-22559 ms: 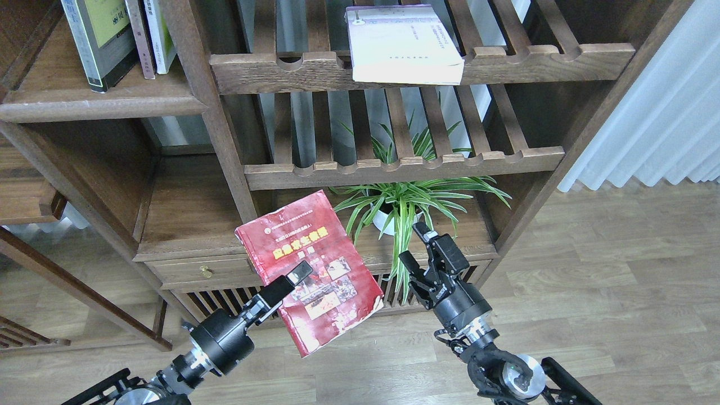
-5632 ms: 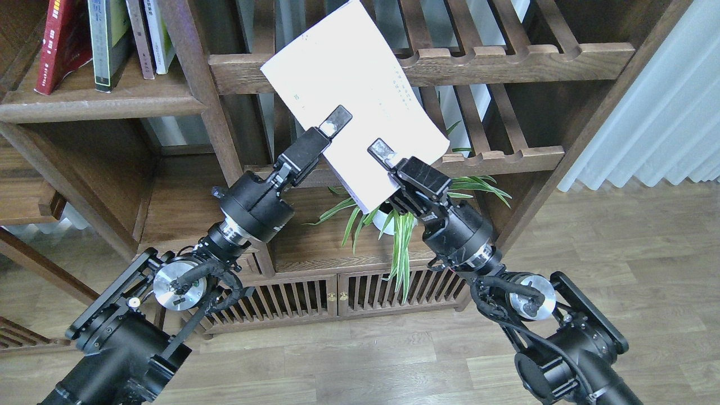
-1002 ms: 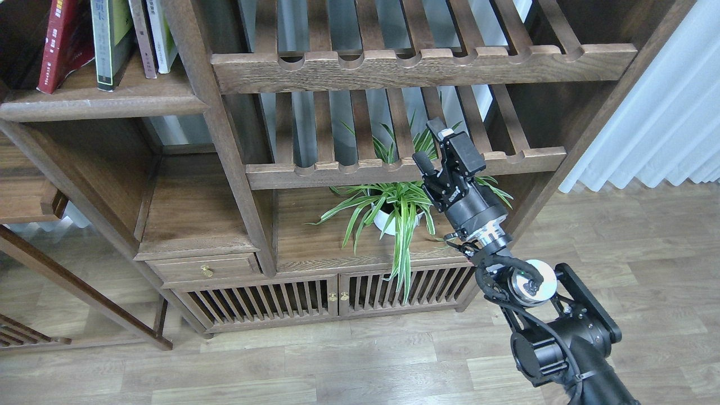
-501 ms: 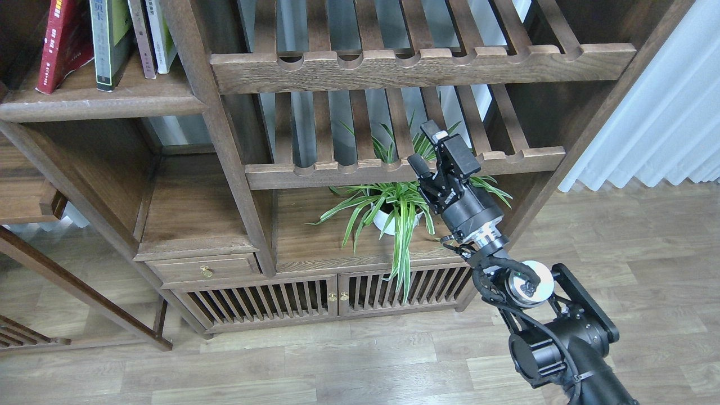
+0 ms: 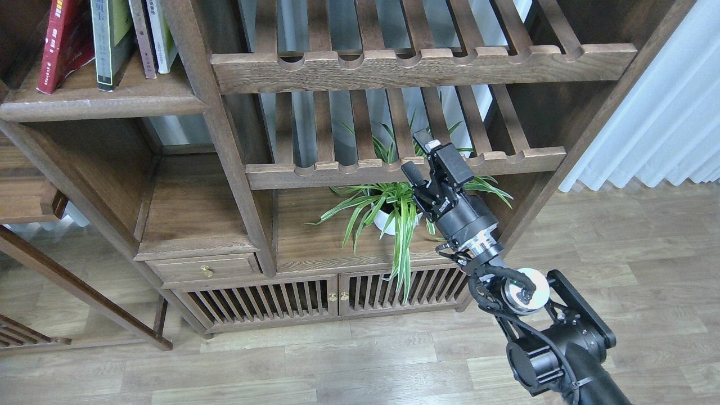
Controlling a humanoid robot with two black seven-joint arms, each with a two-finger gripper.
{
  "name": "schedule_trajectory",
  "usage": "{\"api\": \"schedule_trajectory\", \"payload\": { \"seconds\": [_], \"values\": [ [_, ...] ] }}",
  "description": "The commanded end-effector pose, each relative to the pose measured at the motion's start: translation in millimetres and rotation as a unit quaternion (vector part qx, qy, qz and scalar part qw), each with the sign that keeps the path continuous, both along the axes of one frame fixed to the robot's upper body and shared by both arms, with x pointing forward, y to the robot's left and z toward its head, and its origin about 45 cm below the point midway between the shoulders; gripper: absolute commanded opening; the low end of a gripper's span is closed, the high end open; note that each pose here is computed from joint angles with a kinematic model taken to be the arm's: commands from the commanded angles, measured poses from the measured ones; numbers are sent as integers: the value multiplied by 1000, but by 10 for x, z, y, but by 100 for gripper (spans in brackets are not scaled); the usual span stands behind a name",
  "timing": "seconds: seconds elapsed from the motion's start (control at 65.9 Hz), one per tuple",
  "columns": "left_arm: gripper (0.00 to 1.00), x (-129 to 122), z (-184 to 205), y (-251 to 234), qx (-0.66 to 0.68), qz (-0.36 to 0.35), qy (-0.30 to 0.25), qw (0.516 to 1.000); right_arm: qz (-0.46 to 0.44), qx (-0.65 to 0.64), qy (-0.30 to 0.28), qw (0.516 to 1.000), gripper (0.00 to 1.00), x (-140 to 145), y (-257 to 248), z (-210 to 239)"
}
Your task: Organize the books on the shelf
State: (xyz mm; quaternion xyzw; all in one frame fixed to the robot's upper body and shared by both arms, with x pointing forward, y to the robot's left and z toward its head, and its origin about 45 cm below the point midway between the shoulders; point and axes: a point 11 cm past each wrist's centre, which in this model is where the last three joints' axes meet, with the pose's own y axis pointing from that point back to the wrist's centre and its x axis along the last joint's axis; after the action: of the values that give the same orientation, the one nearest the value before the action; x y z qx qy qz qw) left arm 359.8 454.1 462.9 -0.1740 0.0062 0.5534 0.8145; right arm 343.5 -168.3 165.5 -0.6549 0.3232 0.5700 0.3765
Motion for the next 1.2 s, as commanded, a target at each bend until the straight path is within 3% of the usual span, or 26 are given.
{"api": "schedule_trajectory", "payload": {
  "seconds": [0.0, 0.425, 0.516, 1.184],
  "values": [
    [0, 11, 10, 13, 3, 7, -3, 1000, 2, -1, 1, 1000, 98, -21, 14, -15],
    [0, 182, 212, -11, 24, 33, -26, 999, 10, -21, -4, 1000, 98, -49, 39, -37],
    [0, 273, 293, 18, 14, 65, -31, 997, 16, -25, -3, 1000, 98, -67, 75, -52],
    [0, 571, 206, -241, 20, 121, -18, 992, 20, -25, -6, 999, 98, -77, 93, -51]
  ]
}}
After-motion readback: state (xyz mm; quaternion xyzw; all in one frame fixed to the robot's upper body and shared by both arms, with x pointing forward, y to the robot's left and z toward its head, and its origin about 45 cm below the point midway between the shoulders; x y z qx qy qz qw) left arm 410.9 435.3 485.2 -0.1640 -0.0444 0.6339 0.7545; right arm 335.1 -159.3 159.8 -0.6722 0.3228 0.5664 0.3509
